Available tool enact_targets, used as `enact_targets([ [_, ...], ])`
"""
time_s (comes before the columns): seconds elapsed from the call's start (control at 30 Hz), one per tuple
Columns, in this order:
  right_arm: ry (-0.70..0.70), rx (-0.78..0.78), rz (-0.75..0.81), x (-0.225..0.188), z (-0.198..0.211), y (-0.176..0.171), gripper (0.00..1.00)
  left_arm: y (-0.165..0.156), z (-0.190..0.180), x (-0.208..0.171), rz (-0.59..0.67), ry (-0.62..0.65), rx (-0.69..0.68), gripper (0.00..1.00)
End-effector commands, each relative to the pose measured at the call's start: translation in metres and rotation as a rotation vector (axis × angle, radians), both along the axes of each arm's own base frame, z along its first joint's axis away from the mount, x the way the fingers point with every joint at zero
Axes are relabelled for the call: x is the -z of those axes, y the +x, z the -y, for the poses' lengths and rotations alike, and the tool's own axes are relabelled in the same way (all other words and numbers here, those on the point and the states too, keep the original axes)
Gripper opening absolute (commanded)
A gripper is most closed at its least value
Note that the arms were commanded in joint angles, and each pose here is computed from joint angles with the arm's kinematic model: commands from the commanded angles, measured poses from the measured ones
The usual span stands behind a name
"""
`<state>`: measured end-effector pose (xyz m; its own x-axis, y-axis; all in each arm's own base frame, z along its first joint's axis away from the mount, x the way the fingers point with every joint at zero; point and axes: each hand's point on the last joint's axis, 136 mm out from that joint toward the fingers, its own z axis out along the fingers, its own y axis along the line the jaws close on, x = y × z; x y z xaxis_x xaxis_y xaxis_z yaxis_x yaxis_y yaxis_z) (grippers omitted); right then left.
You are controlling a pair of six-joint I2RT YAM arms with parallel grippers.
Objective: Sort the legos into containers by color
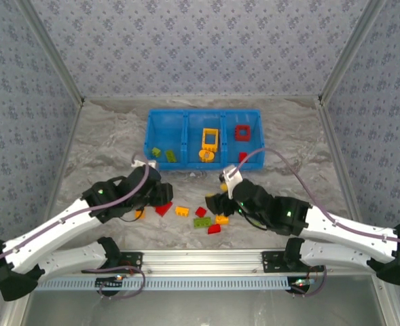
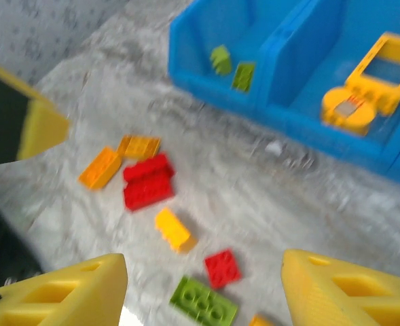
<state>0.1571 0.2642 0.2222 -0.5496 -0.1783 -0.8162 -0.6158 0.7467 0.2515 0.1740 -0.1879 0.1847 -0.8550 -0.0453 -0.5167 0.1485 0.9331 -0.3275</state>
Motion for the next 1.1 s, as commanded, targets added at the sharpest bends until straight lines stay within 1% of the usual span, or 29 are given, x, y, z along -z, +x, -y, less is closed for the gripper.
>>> enact_targets([
  [0.0, -0.022, 0.048, -0.075, 0.02, 0.017, -0.016, 0.64, -0.026, 0.054, 0.015, -0.052, -0.107, 0.235, 0.59],
  [0.07, -0.021, 0.05, -0.089, 0.023, 0.024, -0.027, 0.64, -0.04, 0.067, 0.032, -0.05, -0.023, 0.362, 0.59],
  [0.2, 0.005, 0.038, -0.117, 0.024, 0.034, -0.041, 0.65, -0.062, 0.092, 0.054, -0.034, 0.114, 0.62, 0.6],
  [0.27, 0.013, 0.048, -0.147, 0.026, 0.042, -0.045, 0.65, -0.065, 0.1, 0.065, -0.035, 0.179, 0.708, 0.61],
  [0.37, 0.039, 0.058, -0.169, 0.025, 0.054, -0.051, 0.66, -0.065, 0.108, 0.082, -0.05, 0.238, 0.792, 0.63],
  [0.5, 0.102, 0.107, -0.164, 0.016, 0.077, -0.05, 0.69, -0.066, 0.115, 0.096, -0.055, 0.282, 0.867, 0.68],
  [0.67, 0.187, 0.151, -0.149, 0.01, 0.096, -0.047, 0.71, -0.063, 0.118, 0.11, -0.043, 0.352, 0.938, 0.69],
  [0.87, 0.204, 0.144, -0.151, 0.011, 0.094, -0.047, 0.73, -0.063, 0.123, 0.128, -0.065, 0.402, 1.007, 0.7],
  [1.07, 0.207, 0.139, -0.158, 0.011, 0.094, -0.049, 0.73, -0.06, 0.126, 0.143, -0.076, 0.446, 1.037, 0.67],
])
